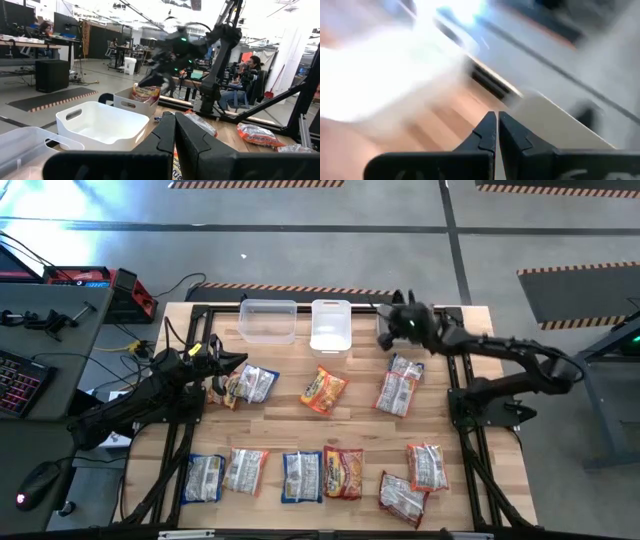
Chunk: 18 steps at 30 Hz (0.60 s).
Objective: Sort Maruchan noodles
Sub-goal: Put the blue noodle pack into the white bin
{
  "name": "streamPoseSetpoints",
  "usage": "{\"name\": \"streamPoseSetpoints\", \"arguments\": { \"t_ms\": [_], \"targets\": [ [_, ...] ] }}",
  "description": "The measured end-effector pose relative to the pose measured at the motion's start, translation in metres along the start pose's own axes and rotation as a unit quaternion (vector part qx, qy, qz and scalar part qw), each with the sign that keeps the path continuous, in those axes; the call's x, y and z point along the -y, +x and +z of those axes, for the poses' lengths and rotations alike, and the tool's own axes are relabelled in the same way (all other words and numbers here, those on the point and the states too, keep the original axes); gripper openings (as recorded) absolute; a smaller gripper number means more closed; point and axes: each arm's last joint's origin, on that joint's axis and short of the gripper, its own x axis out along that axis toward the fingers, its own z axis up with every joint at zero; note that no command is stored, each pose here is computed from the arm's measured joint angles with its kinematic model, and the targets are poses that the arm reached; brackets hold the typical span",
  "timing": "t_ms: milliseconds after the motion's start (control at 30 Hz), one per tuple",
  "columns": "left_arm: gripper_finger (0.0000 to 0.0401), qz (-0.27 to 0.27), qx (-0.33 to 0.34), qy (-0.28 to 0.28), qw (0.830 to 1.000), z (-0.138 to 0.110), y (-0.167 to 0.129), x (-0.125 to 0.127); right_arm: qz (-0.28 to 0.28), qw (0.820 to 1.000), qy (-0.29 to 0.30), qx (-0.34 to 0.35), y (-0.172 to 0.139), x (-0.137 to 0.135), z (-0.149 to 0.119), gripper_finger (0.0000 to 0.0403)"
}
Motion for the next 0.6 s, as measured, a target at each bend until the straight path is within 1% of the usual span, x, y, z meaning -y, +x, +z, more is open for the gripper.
{"name": "streamPoseSetpoints", "arguments": {
  "t_ms": [33,100,167,233,300,367,500,600],
  "targets": [
    [0.0000,0.001,-0.003,-0.001,1.000,-0.001,0.000,0.000,0.022,0.999,0.006,0.043,-0.004,-0.005,-0.002,0.0000],
    [0.0000,0.001,-0.015,0.003,1.000,-0.003,0.002,-0.001,0.058,0.991,0.013,0.120,-0.011,-0.013,-0.005,0.0000],
    [0.0000,0.004,-0.032,0.011,0.999,-0.005,0.004,-0.001,0.072,0.982,0.010,0.177,-0.018,-0.018,-0.007,0.0000],
    [0.0001,0.024,-0.056,0.017,0.998,-0.005,0.007,-0.001,0.072,0.974,0.001,0.213,-0.022,-0.021,-0.007,0.0000],
    [0.0002,0.045,-0.084,0.015,0.995,-0.002,0.011,-0.001,0.067,0.971,-0.010,0.228,-0.024,-0.022,-0.005,0.0000],
    [0.0007,0.051,-0.140,0.001,0.989,-0.003,0.015,0.001,0.063,0.971,-0.020,0.229,-0.023,-0.021,-0.005,0.0000],
    [0.0032,0.069,-0.238,-0.033,0.968,-0.002,0.026,0.007,0.058,0.972,-0.031,0.227,-0.023,-0.021,-0.005,0.0000],
    [0.0058,0.078,-0.297,-0.034,0.951,-0.001,0.037,0.014,0.058,0.971,-0.032,0.228,-0.023,-0.021,-0.005,0.0000]
  ]
}}
